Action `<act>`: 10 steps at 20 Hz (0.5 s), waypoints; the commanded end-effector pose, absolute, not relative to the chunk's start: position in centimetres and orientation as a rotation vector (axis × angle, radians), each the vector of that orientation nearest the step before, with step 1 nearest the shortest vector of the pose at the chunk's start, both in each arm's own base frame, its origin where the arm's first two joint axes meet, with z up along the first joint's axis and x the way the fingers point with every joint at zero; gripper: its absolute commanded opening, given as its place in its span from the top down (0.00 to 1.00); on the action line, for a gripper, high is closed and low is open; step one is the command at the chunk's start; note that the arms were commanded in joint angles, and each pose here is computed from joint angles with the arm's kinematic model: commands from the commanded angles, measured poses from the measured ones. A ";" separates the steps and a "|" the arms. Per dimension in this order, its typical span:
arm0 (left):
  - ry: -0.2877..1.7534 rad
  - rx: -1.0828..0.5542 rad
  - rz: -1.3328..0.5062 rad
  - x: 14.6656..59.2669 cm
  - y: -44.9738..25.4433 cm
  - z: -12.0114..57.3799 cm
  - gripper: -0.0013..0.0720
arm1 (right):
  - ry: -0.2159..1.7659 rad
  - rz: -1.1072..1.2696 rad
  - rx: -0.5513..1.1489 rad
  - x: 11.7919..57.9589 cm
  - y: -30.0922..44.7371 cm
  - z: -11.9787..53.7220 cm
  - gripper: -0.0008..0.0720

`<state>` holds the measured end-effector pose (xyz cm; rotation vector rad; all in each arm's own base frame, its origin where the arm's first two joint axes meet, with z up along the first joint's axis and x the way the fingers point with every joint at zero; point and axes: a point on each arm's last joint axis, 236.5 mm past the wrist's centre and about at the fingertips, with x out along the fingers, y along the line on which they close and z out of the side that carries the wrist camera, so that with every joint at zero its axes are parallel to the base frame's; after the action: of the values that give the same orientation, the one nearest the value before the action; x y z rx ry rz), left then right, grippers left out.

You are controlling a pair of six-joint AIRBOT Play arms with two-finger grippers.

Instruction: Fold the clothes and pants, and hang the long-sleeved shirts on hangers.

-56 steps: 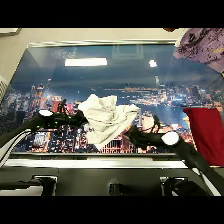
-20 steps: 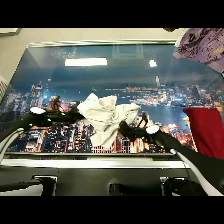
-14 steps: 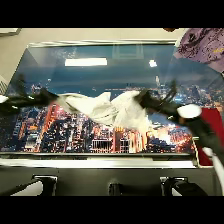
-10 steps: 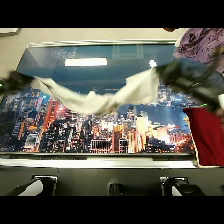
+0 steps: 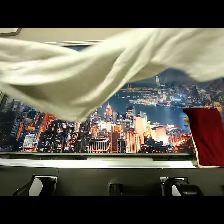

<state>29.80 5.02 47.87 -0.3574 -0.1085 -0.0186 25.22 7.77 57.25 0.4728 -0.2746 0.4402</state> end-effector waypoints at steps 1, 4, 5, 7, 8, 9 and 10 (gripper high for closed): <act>-0.266 -0.310 0.186 24.6 7.3 51.5 0.96 | -0.491 0.370 0.396 19.8 5.8 62.9 0.96; -0.173 -0.365 0.176 26.6 8.3 49.0 0.96 | -0.398 0.371 0.432 22.7 5.9 61.1 0.96; -0.080 -0.403 0.131 28.5 8.1 46.6 0.96 | -0.289 0.372 0.459 25.9 6.3 58.7 0.96; 0.169 -0.442 0.009 33.0 6.6 40.1 0.96 | 0.018 0.356 0.525 33.4 7.1 51.1 0.95; 0.306 -0.461 -0.061 35.5 5.4 36.1 0.96 | 0.186 0.341 0.555 37.0 7.5 46.4 0.95; 0.435 -0.469 -0.109 37.7 4.2 31.9 0.96 | 0.375 0.324 0.584 40.3 8.1 40.8 0.95; 0.570 -0.459 -0.131 39.8 3.3 27.0 0.96 | 0.553 0.314 0.594 43.1 8.9 35.2 0.95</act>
<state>35.63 6.57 37.56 -0.4627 0.2315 -0.0177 36.86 7.26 48.16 0.5303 0.1044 0.3454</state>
